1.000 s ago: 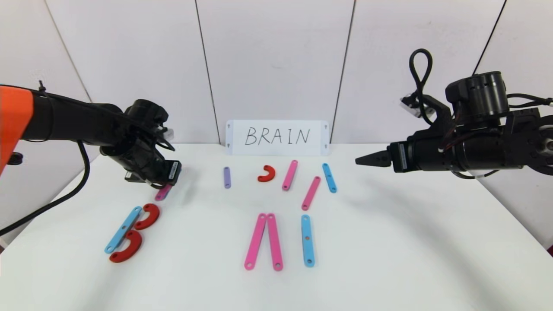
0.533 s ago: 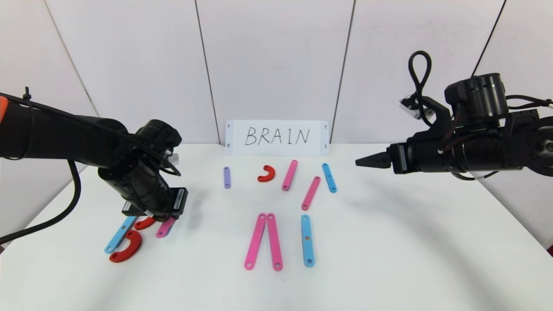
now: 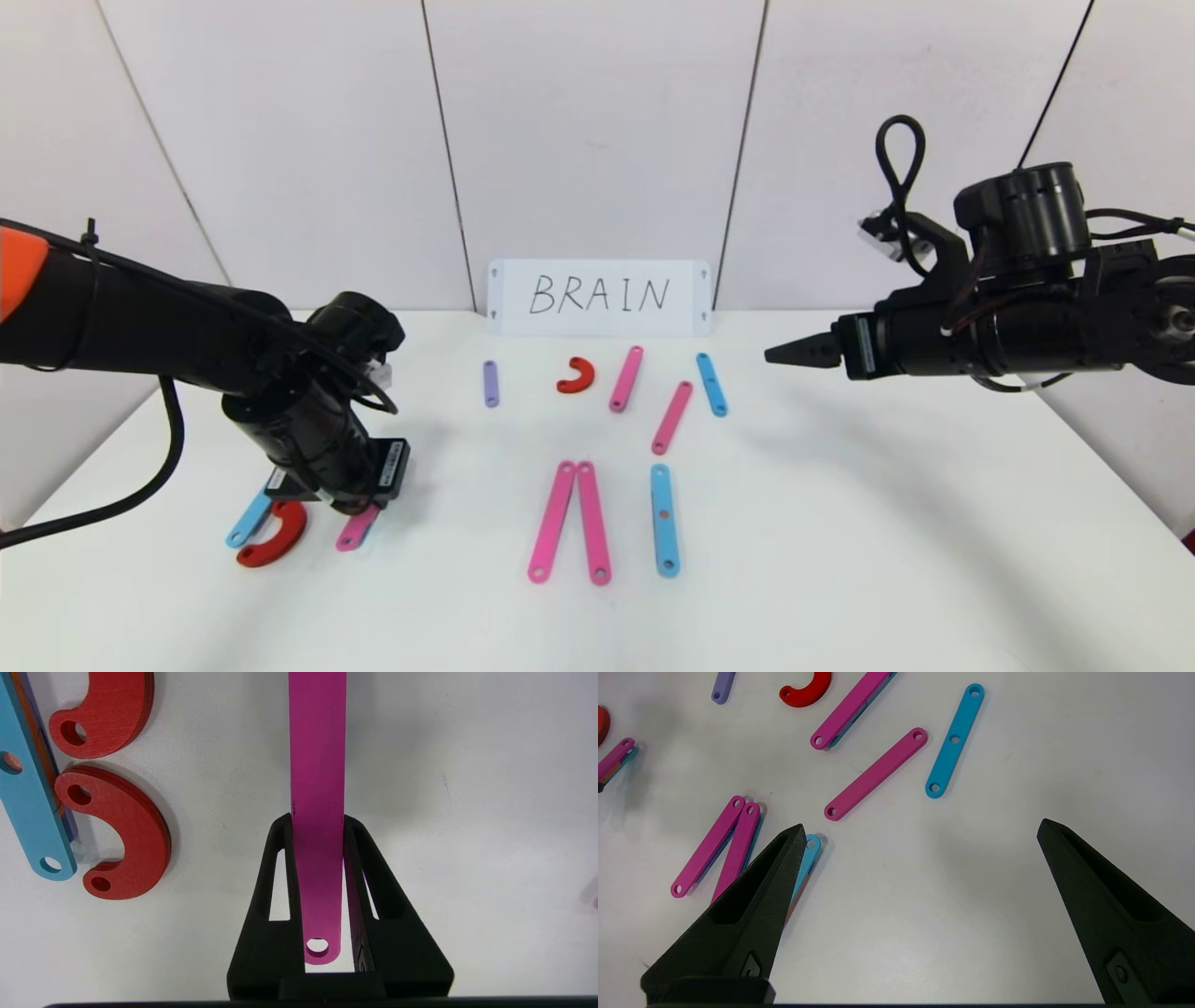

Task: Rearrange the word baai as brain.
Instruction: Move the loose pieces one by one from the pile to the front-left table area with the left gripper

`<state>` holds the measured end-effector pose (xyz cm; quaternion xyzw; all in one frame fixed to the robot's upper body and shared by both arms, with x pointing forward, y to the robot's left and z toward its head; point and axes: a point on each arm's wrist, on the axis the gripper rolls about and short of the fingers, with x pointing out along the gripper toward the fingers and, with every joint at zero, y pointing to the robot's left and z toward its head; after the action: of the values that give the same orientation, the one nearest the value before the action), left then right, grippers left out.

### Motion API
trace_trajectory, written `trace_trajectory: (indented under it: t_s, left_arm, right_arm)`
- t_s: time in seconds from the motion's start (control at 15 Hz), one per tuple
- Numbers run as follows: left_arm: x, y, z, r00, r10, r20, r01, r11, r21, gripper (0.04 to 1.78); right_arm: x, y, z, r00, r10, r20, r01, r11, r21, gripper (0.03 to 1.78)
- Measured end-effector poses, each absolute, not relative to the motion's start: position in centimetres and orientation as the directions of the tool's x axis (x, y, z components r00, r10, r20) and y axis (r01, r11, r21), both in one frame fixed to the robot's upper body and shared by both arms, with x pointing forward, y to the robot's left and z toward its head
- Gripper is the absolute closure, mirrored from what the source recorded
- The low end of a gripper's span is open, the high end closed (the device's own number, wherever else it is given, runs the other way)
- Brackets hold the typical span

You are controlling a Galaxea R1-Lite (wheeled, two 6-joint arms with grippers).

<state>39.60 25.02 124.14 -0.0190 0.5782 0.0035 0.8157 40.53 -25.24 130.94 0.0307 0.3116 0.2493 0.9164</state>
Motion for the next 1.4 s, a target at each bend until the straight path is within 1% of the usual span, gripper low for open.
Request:
trace_trajectory:
  t_s: [0.27,0.4,0.53,0.8,0.87,1.0,1.13,1.27,1.4]
  left_arm:
    - [39.5,25.0,123.8,0.319,-0.004,-0.948,-0.03,0.999,-0.015,1.5]
    - [39.5,25.0,123.5,0.301,-0.001,-0.954,-0.03,0.999,-0.011,1.4]
    - [39.5,25.0,123.2,0.291,0.0,-0.957,-0.03,1.0,-0.009,1.21]
    - [39.6,25.0,123.2,0.292,-0.001,-0.956,-0.029,1.0,-0.009,0.53]
    - [39.6,24.9,123.3,0.295,-0.002,-0.956,-0.028,1.0,-0.01,0.4]
    - [39.6,24.8,123.6,0.305,-0.007,-0.952,-0.024,1.0,-0.015,0.19]
    - [39.6,24.7,124.0,0.319,-0.017,-0.948,-0.018,1.0,-0.024,0.09]
    - [39.7,24.6,124.1,0.326,-0.037,-0.945,-0.011,0.999,-0.043,0.07]
    - [39.9,24.4,124.1,0.333,-0.09,-0.939,0.004,0.996,-0.094,0.07]
  right_arm:
    - [40.5,-25.2,130.9,0.68,0.477,-0.557,-0.438,0.873,0.212,0.08]
    - [40.5,-25.2,130.9,0.68,0.477,-0.557,-0.439,0.873,0.212,0.08]
    - [40.5,-25.2,130.9,0.68,0.477,-0.557,-0.438,0.873,0.213,0.08]
    - [40.6,-25.2,130.8,0.679,0.476,-0.558,-0.438,0.873,0.212,0.08]
    - [40.6,-25.2,130.8,0.679,0.477,-0.558,-0.438,0.873,0.213,0.08]
    - [40.6,-25.2,130.8,0.679,0.476,-0.558,-0.438,0.874,0.212,0.08]
    - [40.6,-25.2,130.8,0.679,0.476,-0.558,-0.438,0.874,0.212,0.08]
    - [40.6,-25.2,130.8,0.679,0.476,-0.558,-0.437,0.874,0.213,0.08]
    - [40.6,-25.2,130.8,0.679,0.477,-0.558,-0.437,0.873,0.214,0.08]
